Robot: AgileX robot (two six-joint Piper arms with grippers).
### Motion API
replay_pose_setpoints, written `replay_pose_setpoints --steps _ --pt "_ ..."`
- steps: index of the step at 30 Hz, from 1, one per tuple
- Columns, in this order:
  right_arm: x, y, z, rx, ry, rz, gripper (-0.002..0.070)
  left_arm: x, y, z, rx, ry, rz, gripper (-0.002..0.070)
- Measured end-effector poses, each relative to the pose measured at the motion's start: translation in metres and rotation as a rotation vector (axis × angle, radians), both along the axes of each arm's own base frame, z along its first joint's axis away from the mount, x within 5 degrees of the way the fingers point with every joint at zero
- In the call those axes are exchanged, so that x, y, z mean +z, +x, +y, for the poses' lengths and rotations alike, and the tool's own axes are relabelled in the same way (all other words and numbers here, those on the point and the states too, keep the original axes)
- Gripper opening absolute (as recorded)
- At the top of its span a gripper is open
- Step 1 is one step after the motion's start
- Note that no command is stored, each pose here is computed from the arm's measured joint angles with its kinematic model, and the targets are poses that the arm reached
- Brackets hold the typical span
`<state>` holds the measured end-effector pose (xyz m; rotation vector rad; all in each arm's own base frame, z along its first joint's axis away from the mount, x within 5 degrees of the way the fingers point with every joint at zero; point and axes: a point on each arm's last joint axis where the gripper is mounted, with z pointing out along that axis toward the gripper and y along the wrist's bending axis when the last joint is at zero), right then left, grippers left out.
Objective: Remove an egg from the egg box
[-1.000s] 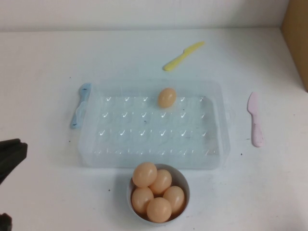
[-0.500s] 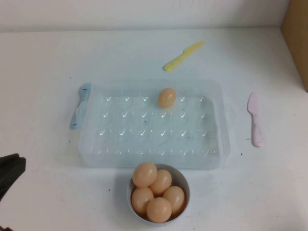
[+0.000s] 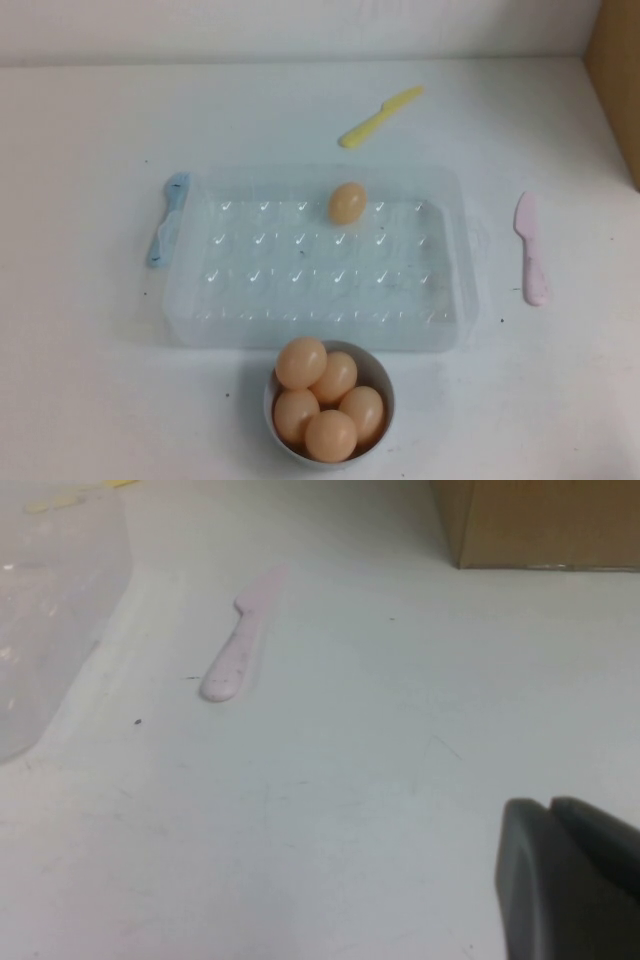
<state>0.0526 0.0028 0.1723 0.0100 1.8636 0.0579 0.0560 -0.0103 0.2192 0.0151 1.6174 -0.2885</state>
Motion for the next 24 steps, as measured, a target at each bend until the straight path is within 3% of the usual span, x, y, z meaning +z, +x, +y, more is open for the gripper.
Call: replay_pose_setpoints --steps 8,16,24 --pt "0.000 0.000 0.000 0.000 0.000 0.000 -0.0017 -0.030 0.000 0.012 0.215 -0.010 0.069 -0.0003" --pt "0.000 0.000 0.000 0.000 0.000 0.002 -0.0017 -0.045 -0.003 0.012 0.182 0.241 0.210 -0.0003" --pt "0.000 0.000 0.000 0.000 0.000 0.002 -0.0017 -0.047 -0.003 0.011 0.158 0.297 0.232 -0.0003"
